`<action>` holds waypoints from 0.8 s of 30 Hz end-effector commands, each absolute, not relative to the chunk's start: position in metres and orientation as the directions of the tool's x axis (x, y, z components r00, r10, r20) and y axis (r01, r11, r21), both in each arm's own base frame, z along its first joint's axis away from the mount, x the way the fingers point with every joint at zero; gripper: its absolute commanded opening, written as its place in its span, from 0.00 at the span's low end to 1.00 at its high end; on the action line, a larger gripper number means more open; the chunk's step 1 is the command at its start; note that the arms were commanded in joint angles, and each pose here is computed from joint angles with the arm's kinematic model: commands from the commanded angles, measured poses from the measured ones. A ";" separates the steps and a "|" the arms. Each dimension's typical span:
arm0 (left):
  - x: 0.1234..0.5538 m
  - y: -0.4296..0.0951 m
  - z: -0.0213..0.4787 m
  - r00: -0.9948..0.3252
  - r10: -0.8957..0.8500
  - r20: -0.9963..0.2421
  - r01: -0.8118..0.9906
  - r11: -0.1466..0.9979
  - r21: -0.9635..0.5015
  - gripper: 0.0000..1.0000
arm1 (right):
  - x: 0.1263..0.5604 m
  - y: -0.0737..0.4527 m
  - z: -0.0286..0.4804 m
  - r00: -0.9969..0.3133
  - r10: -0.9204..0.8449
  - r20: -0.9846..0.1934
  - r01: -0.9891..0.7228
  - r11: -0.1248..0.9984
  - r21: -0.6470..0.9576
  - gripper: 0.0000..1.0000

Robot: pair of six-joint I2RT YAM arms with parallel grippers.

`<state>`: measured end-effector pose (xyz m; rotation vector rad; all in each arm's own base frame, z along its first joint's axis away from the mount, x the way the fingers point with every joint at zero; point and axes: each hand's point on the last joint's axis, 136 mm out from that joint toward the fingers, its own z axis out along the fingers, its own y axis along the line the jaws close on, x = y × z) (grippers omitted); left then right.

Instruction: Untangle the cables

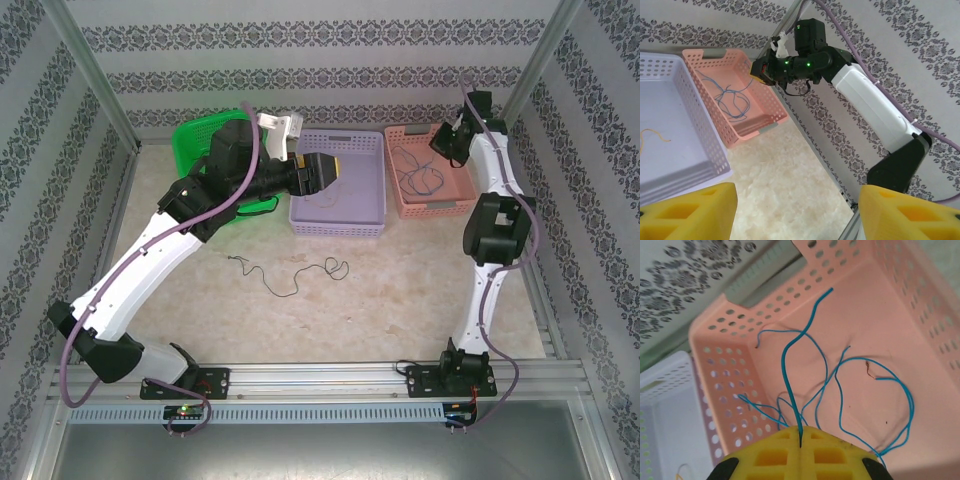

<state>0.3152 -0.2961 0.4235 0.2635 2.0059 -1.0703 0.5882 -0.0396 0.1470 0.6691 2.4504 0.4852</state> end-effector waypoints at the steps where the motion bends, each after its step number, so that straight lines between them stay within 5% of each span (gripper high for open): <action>1: 0.312 -0.295 0.427 -0.640 -0.189 -0.745 0.502 0.631 -0.591 0.65 | 0.586 -0.035 0.141 -0.742 0.584 -0.329 0.400 0.780 0.482 0.16; 5: 0.316 -0.282 0.406 -0.672 -0.178 -0.718 0.419 0.709 -0.568 0.66 | 0.584 -0.037 0.161 -0.732 0.569 -0.375 0.394 0.802 0.448 0.39; 12: 0.321 -0.221 0.351 -0.735 -0.268 -0.623 0.120 0.853 -0.508 0.66 | 0.541 -0.043 0.262 -0.604 0.539 -0.587 0.396 0.842 0.366 0.51; 17: 0.309 -0.138 0.291 -0.749 -0.467 -0.469 -0.254 0.857 -0.448 0.66 | 0.487 -0.009 0.296 -0.557 0.521 -0.646 0.369 0.853 0.370 0.46; 24: 0.286 -0.077 0.175 -0.688 -0.699 -0.195 -0.606 0.702 -0.375 0.62 | 0.394 0.141 0.255 -0.735 0.259 -0.627 0.044 0.940 0.338 0.43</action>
